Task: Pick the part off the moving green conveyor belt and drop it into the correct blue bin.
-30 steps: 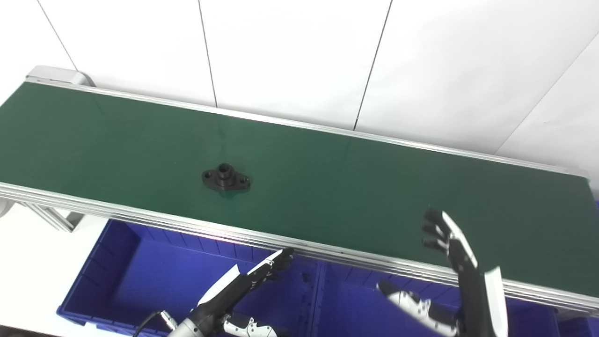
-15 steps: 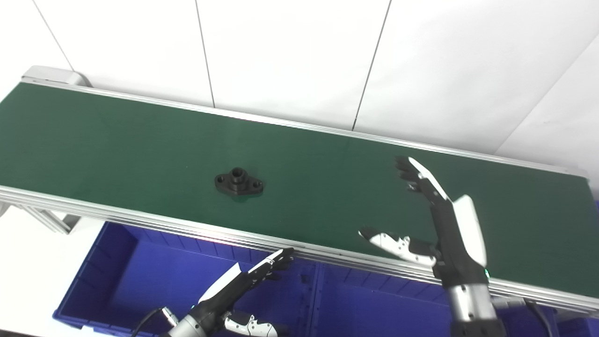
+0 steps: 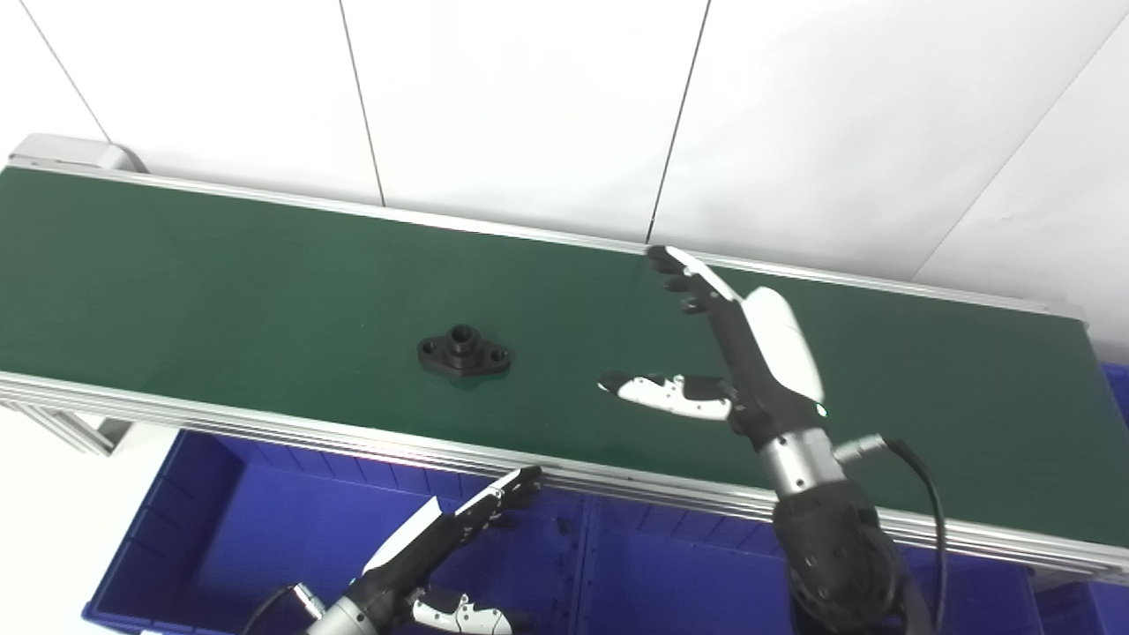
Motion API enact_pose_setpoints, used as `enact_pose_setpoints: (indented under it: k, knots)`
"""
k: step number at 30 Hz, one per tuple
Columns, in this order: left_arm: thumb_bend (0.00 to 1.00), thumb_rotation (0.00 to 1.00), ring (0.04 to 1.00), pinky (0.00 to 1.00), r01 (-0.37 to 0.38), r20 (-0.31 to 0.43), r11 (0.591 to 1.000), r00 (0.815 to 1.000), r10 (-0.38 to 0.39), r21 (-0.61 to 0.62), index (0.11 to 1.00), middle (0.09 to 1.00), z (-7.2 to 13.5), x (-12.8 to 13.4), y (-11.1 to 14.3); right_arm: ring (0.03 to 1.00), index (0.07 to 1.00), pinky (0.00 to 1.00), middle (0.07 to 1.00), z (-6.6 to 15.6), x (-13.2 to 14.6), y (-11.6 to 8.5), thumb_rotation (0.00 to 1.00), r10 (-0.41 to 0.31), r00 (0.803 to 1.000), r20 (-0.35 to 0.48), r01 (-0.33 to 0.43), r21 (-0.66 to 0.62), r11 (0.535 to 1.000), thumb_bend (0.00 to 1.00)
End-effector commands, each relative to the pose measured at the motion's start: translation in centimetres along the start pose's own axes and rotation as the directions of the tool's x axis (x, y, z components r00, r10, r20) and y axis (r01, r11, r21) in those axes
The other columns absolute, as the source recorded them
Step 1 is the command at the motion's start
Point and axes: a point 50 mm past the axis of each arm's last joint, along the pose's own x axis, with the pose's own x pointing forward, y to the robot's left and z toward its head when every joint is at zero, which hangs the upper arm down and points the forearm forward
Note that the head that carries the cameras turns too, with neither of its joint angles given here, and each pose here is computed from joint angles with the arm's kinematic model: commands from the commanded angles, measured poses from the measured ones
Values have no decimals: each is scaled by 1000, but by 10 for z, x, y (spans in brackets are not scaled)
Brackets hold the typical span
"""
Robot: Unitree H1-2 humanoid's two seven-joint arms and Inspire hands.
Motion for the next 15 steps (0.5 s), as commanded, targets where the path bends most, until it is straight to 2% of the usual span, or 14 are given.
enact_pose_setpoints:
  k: [1,15]
  knots:
    - [735,289,894,824,-2,59,999,998,0,35,960,935,8,5,4,794,867,709,838,8,13,-4,381,-6,1000,21,6,-13,1000,783]
    - [757,301,885,815,21,66,999,998,-23,45,950,926,10,5,-4,810,869,767,843,16,63,15,390,134,991,21,-131,-116,985,808]
